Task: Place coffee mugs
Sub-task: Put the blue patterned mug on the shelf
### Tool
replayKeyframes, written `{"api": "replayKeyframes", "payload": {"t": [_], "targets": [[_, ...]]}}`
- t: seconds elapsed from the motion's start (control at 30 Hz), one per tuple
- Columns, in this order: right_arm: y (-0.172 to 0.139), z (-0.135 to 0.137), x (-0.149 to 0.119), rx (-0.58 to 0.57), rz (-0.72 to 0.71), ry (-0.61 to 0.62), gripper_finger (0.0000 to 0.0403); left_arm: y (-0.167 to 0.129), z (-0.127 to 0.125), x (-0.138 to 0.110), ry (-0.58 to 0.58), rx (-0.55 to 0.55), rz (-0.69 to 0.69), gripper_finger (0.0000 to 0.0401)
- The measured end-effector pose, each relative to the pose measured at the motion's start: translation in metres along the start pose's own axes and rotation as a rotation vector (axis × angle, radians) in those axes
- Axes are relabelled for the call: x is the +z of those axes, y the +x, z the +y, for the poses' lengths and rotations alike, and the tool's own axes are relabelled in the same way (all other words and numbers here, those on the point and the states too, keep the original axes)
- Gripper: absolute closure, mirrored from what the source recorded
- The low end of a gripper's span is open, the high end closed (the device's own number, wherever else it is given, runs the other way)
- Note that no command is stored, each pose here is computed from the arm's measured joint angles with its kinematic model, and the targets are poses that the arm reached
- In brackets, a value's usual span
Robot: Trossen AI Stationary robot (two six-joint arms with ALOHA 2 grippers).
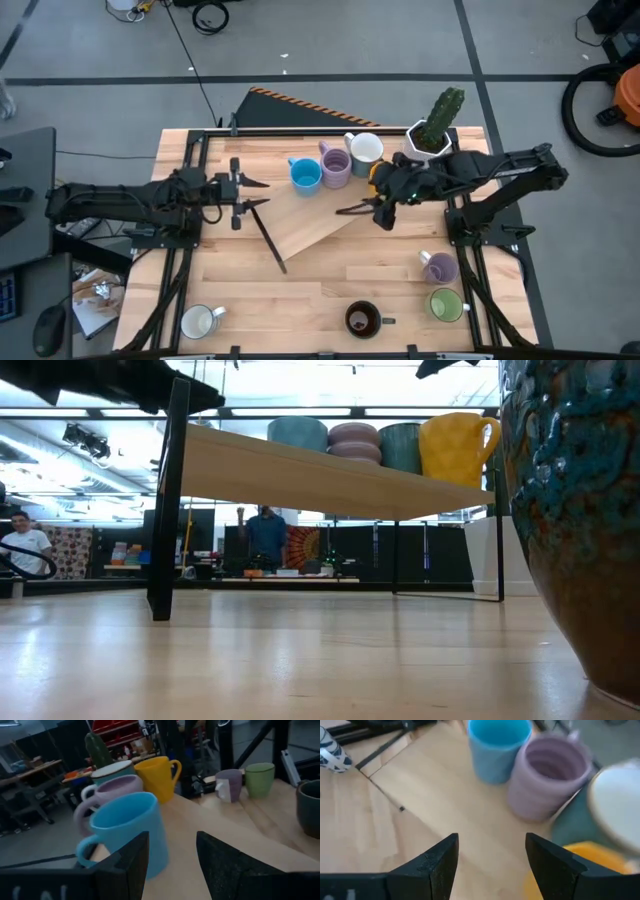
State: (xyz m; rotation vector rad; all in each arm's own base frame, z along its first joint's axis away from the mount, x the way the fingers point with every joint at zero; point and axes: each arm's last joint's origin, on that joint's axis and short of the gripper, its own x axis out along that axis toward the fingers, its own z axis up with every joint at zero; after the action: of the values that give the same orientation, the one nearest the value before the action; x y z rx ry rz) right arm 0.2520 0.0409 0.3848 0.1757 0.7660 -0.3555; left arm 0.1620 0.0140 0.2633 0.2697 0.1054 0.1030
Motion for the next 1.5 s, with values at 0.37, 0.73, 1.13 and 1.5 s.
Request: {"api": "replayKeyframes", "payload": {"t": [0.37,0.73,1.13,1.5], "targets": [[0.028,0.037,-0.01,0.054,0.555,0.389,0.0167,-0.002,-0.007,-0.02,-0.067,-0.064,0.003,0.023],[0.058,0.072,-0.022,0.085,0.755,0.402,0.0173,-0.002,-0.007,-0.018,-0.03,-0.055,-0.019,0.0229],[0.061,0.159,-0.064,0.225,0.804,0.426,0.0211,-0.002,-0.008,-0.023,-0.055,-0.064,0.027,0.0229],[0.034,0.179,-0.106,0.028,0.787,0.369,0.0225,-0.002,-0.009,-0.025,-0.104,-0.07,0.056,0.0229]]}}
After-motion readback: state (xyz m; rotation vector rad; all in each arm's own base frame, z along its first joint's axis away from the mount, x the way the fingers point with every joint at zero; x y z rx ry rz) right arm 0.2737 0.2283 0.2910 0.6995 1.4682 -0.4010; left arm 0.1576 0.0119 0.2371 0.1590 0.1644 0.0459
